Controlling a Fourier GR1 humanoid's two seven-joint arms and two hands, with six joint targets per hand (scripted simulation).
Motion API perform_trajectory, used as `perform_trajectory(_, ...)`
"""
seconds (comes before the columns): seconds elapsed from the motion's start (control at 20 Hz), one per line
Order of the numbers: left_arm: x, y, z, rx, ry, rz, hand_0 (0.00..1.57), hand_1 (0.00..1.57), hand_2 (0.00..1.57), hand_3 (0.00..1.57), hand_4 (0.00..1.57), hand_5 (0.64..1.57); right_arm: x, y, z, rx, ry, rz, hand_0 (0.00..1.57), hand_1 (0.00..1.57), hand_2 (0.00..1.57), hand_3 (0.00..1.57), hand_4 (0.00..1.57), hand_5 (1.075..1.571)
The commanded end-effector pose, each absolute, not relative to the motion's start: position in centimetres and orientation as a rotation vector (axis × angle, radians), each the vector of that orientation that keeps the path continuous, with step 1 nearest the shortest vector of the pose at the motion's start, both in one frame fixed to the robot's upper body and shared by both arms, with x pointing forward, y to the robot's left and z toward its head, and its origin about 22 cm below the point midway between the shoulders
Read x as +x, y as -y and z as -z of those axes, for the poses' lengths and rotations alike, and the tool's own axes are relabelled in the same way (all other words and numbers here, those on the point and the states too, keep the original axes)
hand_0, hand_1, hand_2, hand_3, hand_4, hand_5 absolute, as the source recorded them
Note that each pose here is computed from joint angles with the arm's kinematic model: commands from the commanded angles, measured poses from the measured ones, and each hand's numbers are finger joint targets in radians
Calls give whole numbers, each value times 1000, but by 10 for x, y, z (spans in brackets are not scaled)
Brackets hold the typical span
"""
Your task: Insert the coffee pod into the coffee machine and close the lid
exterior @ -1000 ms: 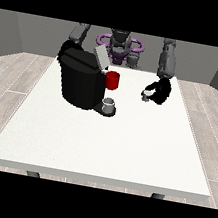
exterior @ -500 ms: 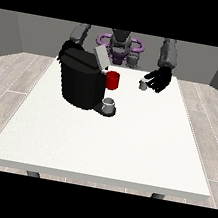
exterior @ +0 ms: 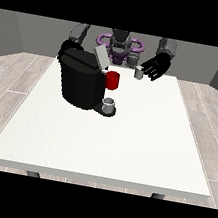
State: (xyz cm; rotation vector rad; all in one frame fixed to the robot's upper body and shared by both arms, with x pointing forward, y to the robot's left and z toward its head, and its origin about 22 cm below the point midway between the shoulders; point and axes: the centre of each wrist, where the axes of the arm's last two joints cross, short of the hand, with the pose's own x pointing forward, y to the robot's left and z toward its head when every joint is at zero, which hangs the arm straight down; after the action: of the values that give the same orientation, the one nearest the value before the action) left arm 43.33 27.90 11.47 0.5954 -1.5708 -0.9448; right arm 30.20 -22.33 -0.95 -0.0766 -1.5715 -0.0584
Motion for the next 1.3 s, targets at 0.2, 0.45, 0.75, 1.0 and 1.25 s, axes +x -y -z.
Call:
perform_trajectory(0.2, 445, -281, -174, 662, 1644, 940, 1011, 1011, 1199, 1224, 543, 1571, 303, 216, 10, -29, 1619, 67, 0, 0, 0, 0, 496, 1571)
perform_trajectory(0.45, 454, -274, -217, 717, 1694, 805, 1211, 1211, 1253, 1199, 507, 1571, 312, 196, -9, 24, 1701, 14, 0, 0, 0, 0, 521, 1571)
perform_trajectory(0.75, 457, -261, -208, 682, 1645, 856, 1264, 1264, 1319, 1251, 516, 1571, 309, 203, -19, -19, 1652, 6, 0, 0, 0, 0, 506, 1571)
perform_trajectory(1.0, 458, -263, -234, 732, 1705, 851, 1281, 1281, 1306, 1226, 501, 1571, 327, 205, -47, -60, 1728, 17, 0, 0, 0, 0, 549, 1571)
perform_trajectory(1.25, 459, -280, -231, 734, 1665, 823, 1307, 1307, 1328, 1239, 487, 1571, 308, 190, -40, -11, 1708, -20, 0, 0, 0, 0, 459, 1571)
